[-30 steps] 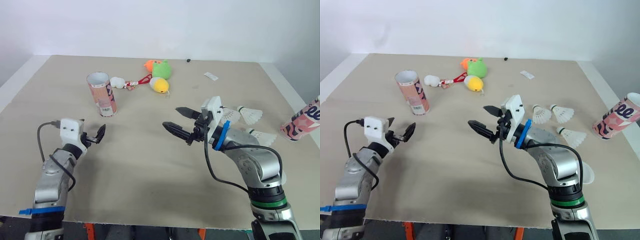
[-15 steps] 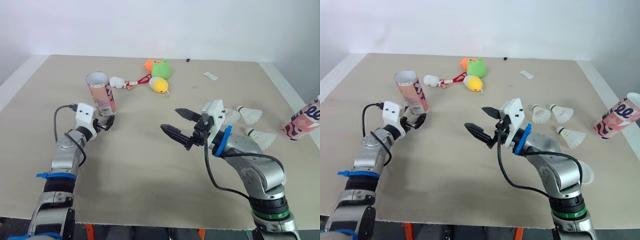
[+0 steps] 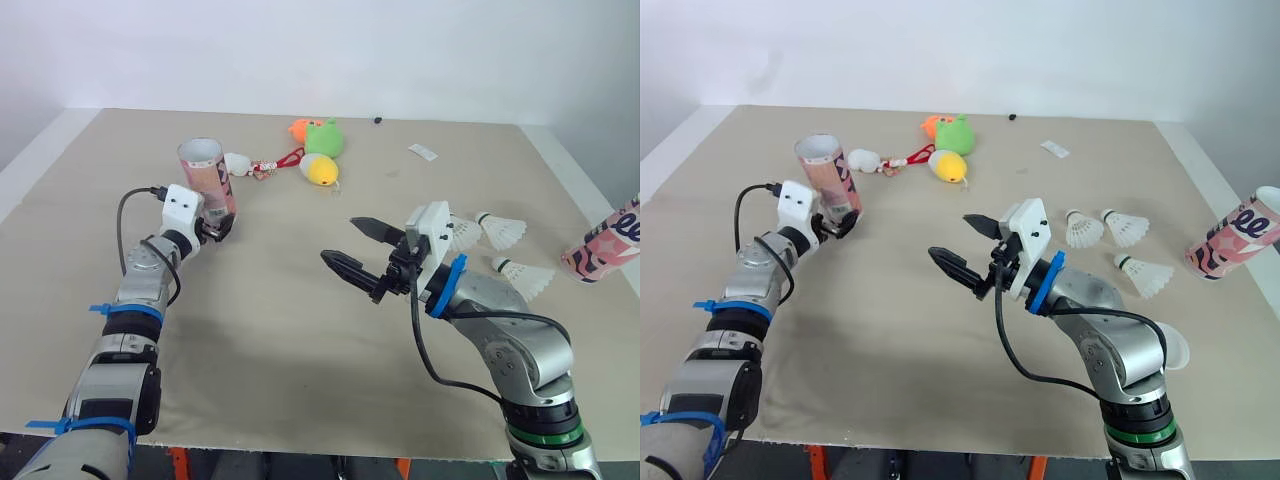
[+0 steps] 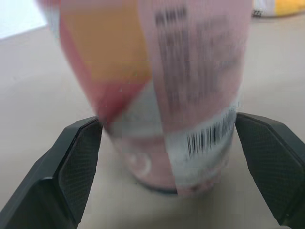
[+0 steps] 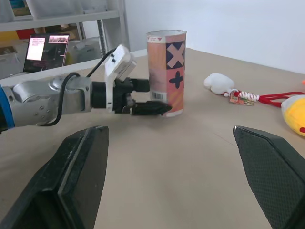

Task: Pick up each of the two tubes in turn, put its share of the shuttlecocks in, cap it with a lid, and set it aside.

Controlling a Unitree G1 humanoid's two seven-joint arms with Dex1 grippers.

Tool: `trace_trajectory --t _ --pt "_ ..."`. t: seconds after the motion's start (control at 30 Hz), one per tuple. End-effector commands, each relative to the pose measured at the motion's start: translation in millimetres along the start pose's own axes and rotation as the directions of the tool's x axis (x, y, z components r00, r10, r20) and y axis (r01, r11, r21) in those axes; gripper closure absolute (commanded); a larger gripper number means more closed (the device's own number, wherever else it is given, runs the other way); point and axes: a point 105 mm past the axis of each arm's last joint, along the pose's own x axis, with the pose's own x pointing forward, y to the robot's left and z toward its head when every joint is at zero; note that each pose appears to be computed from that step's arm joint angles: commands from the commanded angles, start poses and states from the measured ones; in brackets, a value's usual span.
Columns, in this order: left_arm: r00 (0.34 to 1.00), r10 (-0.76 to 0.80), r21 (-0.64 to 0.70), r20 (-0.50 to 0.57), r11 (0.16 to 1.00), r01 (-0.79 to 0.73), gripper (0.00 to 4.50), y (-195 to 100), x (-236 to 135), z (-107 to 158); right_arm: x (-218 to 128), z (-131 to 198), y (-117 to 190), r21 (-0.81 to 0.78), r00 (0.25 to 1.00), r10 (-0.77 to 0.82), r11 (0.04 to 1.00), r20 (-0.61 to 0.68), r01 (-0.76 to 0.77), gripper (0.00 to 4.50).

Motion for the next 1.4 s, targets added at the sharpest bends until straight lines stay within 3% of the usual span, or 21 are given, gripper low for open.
trace_trajectory --t 0.03,0.23,0.4,0.47,0.7,0.93,0.97,1.07,1.2,1.3,1.4 --pt "0.999 0.005 0.026 0.041 1.0 -0.006 0.0 0 8 15 -4 15 2 -0.041 0.999 -0.002 0.999 0.05 0.004 0.05" --pt "0.998 0.021 -0.016 0.057 1.0 -0.02 0.0 -2 17 21 -4 15 1 -0.047 0.999 -0.01 0.999 0.048 0.012 0.05" --pt "0.998 0.025 -0.035 0.058 0.999 -0.023 1.58 -2 18 19 -5 15 0 -0.049 0.999 -0.018 0.999 0.048 0.02 0.0" --pt "0.998 0.032 -0.035 0.047 0.999 -0.031 2.02 -1 18 18 -5 15 0 -0.048 0.999 -0.019 0.999 0.048 0.021 0.0" --pt "0.997 0.028 0.0 0.074 1.0 -0.028 2.02 3 15 24 -6 16 0 -0.052 0.999 -0.015 0.999 0.045 0.017 0.0" --pt "0.987 -0.101 0.129 0.125 0.988 0.085 2.02 -3 10 47 -15 16 2 -0.058 1.0 0.013 0.998 0.019 -0.012 0.0" --pt "0.975 -0.173 0.133 0.142 0.979 0.154 2.02 -11 8 53 -18 16 2 -0.059 1.0 0.017 0.998 0.013 -0.017 0.0" --pt "0.891 -0.429 0.191 0.148 0.896 0.4 2.02 -43 -5 64 -25 17 2 -0.059 1.0 0.028 0.998 0.0 -0.028 0.0" --pt "0.735 -0.678 0.283 -0.012 0.703 0.653 2.02 -62 -36 58 -45 21 5 -0.043 0.998 0.06 0.997 -0.023 -0.061 0.0" --pt "0.597 -0.789 0.258 -0.145 0.552 0.793 2.02 -62 -62 56 -59 27 8 -0.026 0.997 0.074 0.997 -0.025 -0.075 0.0" --pt "0.498 -0.833 0.204 -0.241 0.458 0.865 2.02 -58 -79 58 -70 31 13 -0.008 0.997 0.078 0.997 -0.028 -0.079 0.0"
